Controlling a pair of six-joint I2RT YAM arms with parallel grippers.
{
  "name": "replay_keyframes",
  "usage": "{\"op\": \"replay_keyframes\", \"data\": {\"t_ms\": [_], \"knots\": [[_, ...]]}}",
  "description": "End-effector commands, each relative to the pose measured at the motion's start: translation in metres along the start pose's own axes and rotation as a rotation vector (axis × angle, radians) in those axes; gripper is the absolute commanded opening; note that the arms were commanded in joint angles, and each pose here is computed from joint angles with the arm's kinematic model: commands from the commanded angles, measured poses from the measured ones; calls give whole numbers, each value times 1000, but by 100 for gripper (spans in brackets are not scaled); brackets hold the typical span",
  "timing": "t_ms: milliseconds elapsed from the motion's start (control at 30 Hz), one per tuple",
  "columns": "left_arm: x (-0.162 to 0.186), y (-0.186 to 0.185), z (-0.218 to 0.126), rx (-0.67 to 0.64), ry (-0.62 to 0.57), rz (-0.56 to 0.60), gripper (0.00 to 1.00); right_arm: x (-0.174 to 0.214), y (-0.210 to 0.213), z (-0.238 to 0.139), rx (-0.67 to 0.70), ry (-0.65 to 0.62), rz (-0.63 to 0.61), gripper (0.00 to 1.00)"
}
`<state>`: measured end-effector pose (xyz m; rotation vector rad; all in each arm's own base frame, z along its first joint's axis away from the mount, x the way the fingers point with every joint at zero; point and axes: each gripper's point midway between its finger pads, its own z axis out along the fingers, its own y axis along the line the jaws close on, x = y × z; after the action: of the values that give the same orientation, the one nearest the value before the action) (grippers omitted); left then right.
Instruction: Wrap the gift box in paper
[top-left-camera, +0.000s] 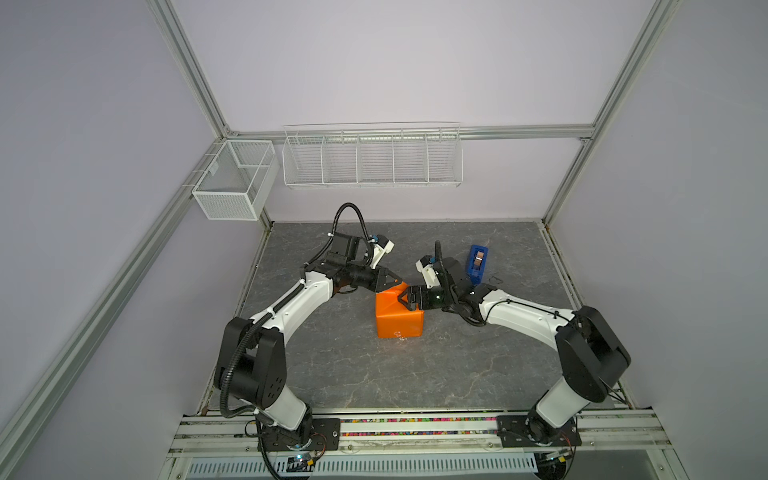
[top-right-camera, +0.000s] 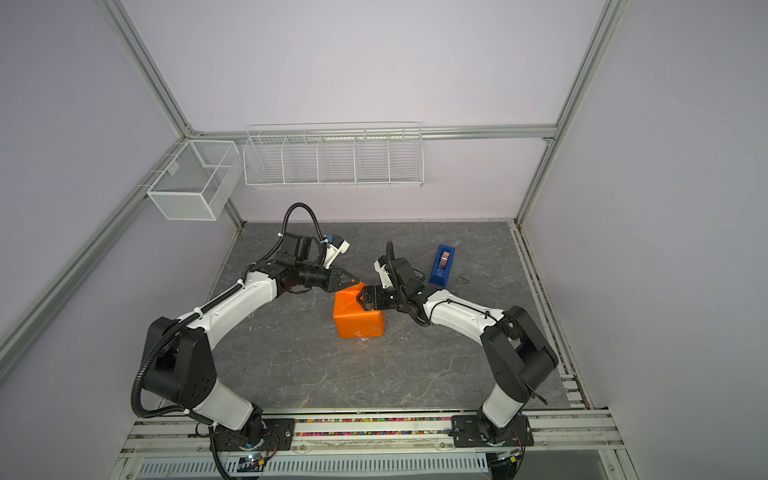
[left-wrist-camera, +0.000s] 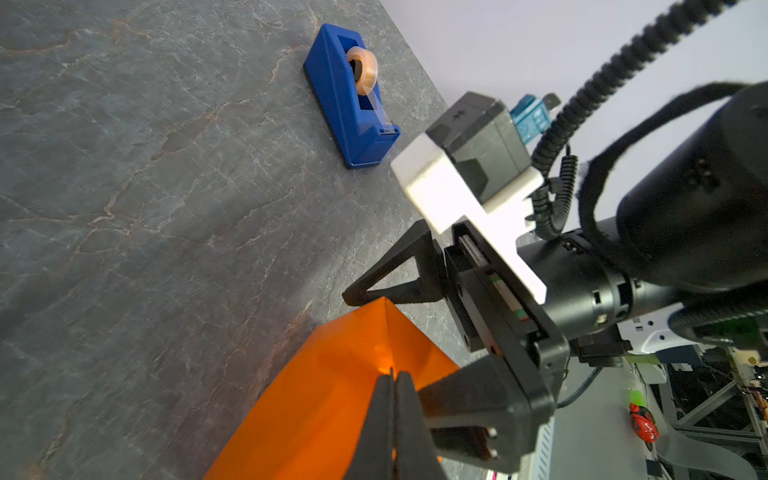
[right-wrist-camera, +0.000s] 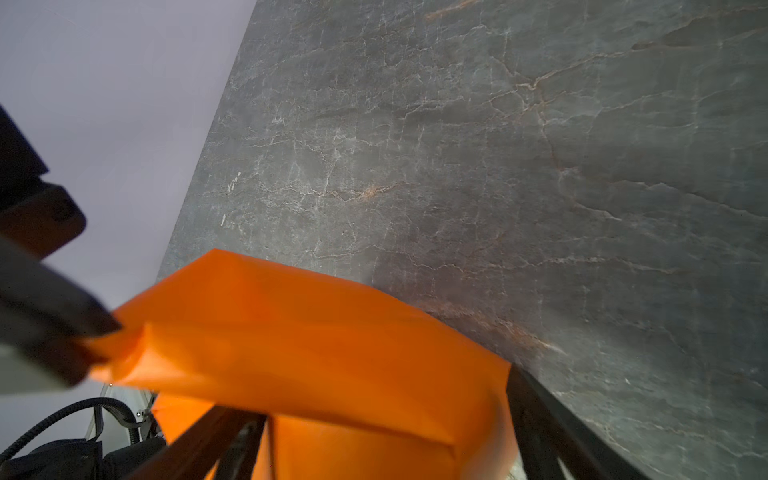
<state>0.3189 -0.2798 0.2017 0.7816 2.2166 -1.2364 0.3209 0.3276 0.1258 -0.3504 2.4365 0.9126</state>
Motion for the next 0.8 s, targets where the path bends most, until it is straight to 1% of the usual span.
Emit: {"op": "replay_keyframes", "data": {"t_ms": [0, 233, 367, 433, 500, 533, 600, 633, 700, 733, 767], "knots": [[-2, -21, -9, 63, -27, 40, 0, 11, -2, -9, 19, 36, 1, 91], [7, -22, -7, 77, -12, 27, 0, 18, 8, -42, 4, 37, -20, 91], [12, -23, -5, 84, 5, 25, 0, 26, 6, -63, 34, 46, -22, 92], [15, -21, -4, 81, 18, 19, 0, 31, 5, -71, 41, 53, -20, 90], [16, -22, -4, 85, 23, 17, 0, 39, 6, -79, 31, 66, -8, 86], [17, -24, -4, 90, 24, 18, 0, 42, 7, -82, 25, 72, 5, 83], [18, -25, -4, 95, 27, 17, 0, 51, 9, -88, 5, 90, 37, 72], [19, -25, -4, 97, 31, 14, 0, 55, 10, -91, -1, 103, 59, 65], [22, -25, -2, 99, 41, 9, 0, 63, 13, -96, -16, 125, 114, 46], [23, -25, -2, 101, 44, 6, 0, 67, 17, -97, -37, 135, 147, 39], [24, -25, -1, 102, 48, 2, 0, 76, 19, -95, -60, 156, 168, 36]]}}
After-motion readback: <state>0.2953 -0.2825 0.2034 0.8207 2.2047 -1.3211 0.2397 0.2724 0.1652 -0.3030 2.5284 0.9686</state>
